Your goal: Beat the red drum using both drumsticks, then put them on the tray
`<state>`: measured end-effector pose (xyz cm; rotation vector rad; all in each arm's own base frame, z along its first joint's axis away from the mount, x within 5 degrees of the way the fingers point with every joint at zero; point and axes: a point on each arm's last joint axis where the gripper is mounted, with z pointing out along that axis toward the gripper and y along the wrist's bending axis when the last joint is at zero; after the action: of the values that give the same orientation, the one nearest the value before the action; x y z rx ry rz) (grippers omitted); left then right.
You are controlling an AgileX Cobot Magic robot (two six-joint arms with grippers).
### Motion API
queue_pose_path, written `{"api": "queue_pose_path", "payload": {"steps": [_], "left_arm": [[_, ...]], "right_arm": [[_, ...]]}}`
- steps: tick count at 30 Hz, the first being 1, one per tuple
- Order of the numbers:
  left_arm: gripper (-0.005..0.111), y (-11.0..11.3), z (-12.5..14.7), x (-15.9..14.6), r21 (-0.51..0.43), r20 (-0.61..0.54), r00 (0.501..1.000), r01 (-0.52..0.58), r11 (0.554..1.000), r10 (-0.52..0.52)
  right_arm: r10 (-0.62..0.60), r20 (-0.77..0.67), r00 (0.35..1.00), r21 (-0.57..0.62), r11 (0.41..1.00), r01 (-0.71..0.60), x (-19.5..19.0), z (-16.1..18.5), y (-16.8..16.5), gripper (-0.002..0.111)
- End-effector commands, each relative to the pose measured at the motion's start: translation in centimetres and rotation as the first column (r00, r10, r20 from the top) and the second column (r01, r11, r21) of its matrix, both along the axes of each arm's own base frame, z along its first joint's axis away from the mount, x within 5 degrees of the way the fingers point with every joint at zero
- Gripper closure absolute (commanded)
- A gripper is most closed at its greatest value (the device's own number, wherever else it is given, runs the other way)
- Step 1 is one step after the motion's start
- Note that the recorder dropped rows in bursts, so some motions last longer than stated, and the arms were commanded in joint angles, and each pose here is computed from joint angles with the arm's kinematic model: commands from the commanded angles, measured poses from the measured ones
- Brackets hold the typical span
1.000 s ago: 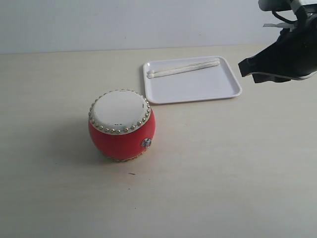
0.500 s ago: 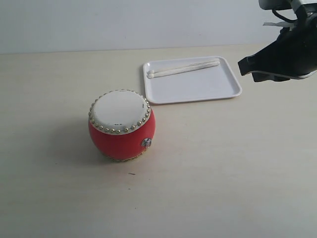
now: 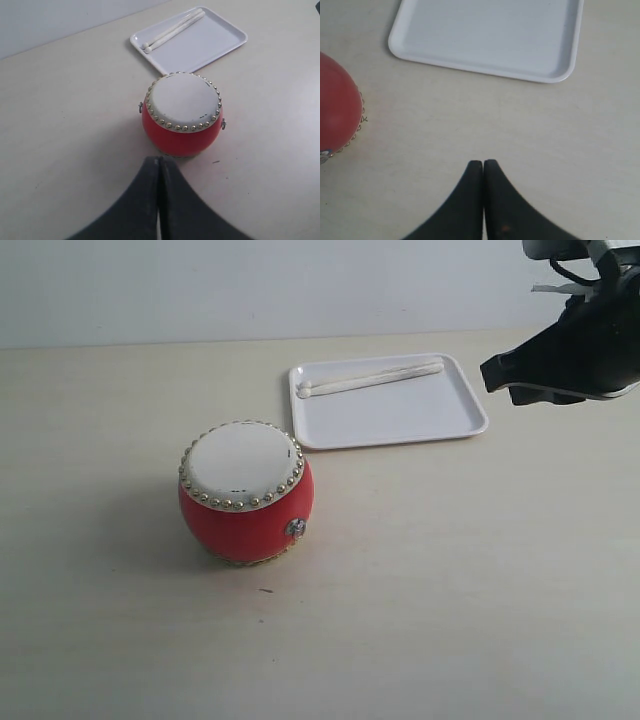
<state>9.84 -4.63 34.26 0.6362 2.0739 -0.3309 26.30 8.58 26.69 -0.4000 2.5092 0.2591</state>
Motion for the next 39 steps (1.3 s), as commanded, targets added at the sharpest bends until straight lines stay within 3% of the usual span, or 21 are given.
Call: {"api": "queue_pose_path", "payload": {"steps": [1,18,26,32,39], "left_arm": [[0.107,-0.2,0.0,0.0,-0.018,-0.007,1.0,0.007,1.0,-0.007],[0.107,-0.1,0.1,-0.2,-0.016,0.001,1.0,0.005,1.0,-0.005],[0.107,0.4,0.6,-1.7,0.021,0.081,0.997,-0.007,1.0,0.005],[0.107,1.5,0.9,-3.3,0.13,0.174,0.984,-0.055,0.99,0.032],[0.107,3.7,1.2,-5.8,0.328,0.339,0.938,-0.198,0.924,0.081]], "right_arm": [[-0.007,0.013,1.0,0.006,1.0,0.007,-0.1,0.1,-0.1,0.108],[-0.007,0.013,1.0,0.006,1.0,0.007,-0.1,0.1,-0.1,0.108],[-0.005,0.014,1.0,0.005,1.0,0.005,-0.1,0.1,-0.1,0.108],[-0.005,0.014,1.0,0.005,1.0,0.005,-0.1,0.1,-0.1,0.108],[-0.005,0.014,1.0,0.005,1.0,0.005,-0.1,0.1,-0.1,0.108]]}}
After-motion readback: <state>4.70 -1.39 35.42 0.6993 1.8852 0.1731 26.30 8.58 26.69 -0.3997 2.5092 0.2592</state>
